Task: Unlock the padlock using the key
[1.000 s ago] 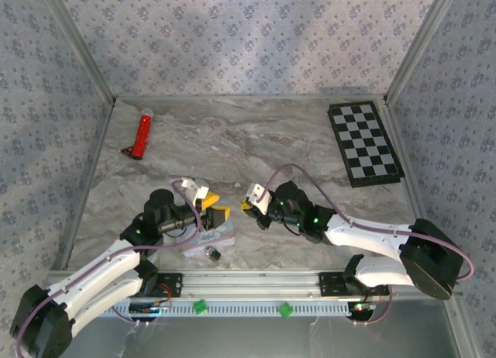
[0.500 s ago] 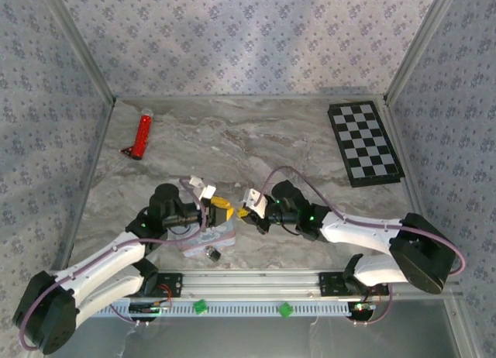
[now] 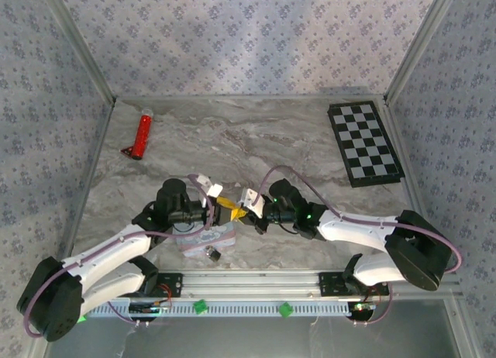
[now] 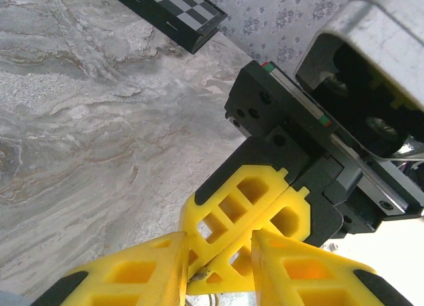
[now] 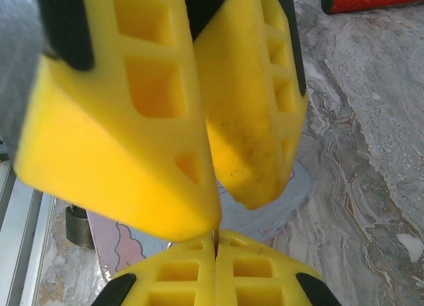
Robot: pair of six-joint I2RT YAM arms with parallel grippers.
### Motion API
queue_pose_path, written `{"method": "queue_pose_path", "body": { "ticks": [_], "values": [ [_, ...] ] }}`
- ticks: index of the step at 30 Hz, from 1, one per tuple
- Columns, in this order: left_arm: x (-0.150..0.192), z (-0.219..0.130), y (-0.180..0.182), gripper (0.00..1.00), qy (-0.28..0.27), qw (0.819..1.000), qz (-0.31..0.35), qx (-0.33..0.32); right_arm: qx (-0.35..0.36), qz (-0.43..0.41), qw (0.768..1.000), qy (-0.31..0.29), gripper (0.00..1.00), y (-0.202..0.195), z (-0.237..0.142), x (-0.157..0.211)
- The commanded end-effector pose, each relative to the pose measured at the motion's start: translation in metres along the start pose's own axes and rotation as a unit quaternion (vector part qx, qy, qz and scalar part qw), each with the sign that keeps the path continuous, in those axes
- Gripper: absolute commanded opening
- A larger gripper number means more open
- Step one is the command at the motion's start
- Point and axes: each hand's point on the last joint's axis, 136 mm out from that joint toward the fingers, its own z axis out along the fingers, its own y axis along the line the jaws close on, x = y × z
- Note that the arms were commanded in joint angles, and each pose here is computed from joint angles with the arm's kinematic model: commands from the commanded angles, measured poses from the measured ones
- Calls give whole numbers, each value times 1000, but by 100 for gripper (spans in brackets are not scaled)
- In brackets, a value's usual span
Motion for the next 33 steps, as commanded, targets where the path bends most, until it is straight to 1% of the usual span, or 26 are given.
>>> {"method": "queue_pose_path", "body": {
  "ticks": [1,3,6,12,15,18,22,33],
  "values": [
    [-14,1,-9,32,-9,1000,27,12,-1,0,1000,-28,0,-5,-4,-17],
    [-14,1,-10,32,-7,1000,27,14,-5,7,999,-37,0,-6,-6,-20],
    [-13,3,-12,28,-3,999,26,21,-9,11,999,-37,0,-6,-6,-21],
    [-12,4,-13,28,2,999,24,25,-13,17,999,-41,0,-6,-6,-20],
    [-12,4,-12,24,2,999,24,24,-15,19,999,-43,0,-6,-6,-21],
    [-12,5,-12,23,3,999,24,24,-14,23,999,-48,0,-8,-8,-22],
    [-12,5,-13,17,2,999,24,24,-18,31,998,-51,0,-8,-9,-23],
    [-14,4,-12,6,0,999,24,24,-33,45,997,-61,0,-8,-8,-26]
  ]
}}
